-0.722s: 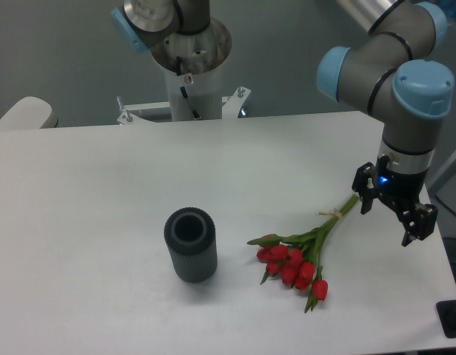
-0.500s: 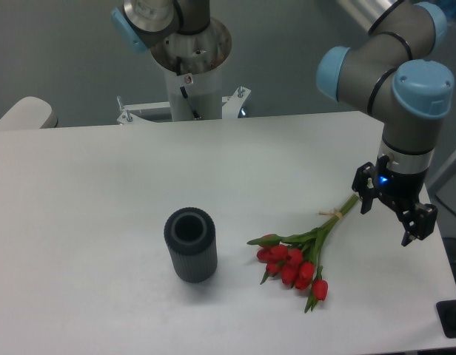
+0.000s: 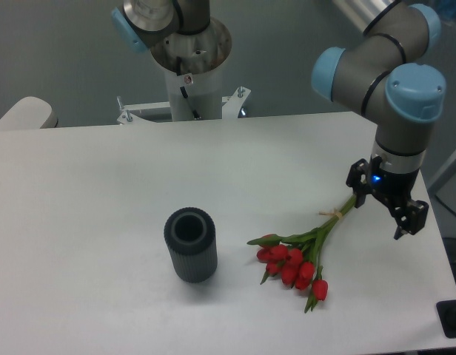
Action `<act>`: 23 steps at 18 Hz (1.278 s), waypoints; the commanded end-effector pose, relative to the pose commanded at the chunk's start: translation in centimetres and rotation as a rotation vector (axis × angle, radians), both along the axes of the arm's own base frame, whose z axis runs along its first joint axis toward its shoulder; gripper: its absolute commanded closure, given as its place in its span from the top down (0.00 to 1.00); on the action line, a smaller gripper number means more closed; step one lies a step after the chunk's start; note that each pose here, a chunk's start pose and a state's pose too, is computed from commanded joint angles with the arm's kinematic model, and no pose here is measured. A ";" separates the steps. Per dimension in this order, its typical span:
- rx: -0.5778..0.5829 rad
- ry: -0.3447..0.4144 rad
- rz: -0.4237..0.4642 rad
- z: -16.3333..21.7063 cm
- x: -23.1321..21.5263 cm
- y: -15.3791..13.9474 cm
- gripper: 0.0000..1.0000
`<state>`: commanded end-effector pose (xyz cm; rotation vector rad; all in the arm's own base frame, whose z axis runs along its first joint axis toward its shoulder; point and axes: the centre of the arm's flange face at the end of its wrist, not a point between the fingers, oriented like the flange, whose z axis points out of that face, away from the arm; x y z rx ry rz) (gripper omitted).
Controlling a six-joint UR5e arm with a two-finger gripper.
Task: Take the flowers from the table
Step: 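Move the open gripper over the tulip stems and lower it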
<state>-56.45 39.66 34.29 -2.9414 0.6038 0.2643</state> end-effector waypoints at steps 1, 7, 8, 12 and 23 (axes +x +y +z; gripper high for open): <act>0.001 -0.017 0.030 -0.8 0.4 -0.1 1.00; -0.009 -0.097 0.181 -4.1 1.4 -0.7 1.00; -0.014 -0.110 0.187 -4.9 1.7 -0.8 1.00; -0.068 -0.109 0.198 -8.2 2.9 -1.7 1.00; -0.074 -0.120 0.176 -13.1 5.2 -1.3 1.00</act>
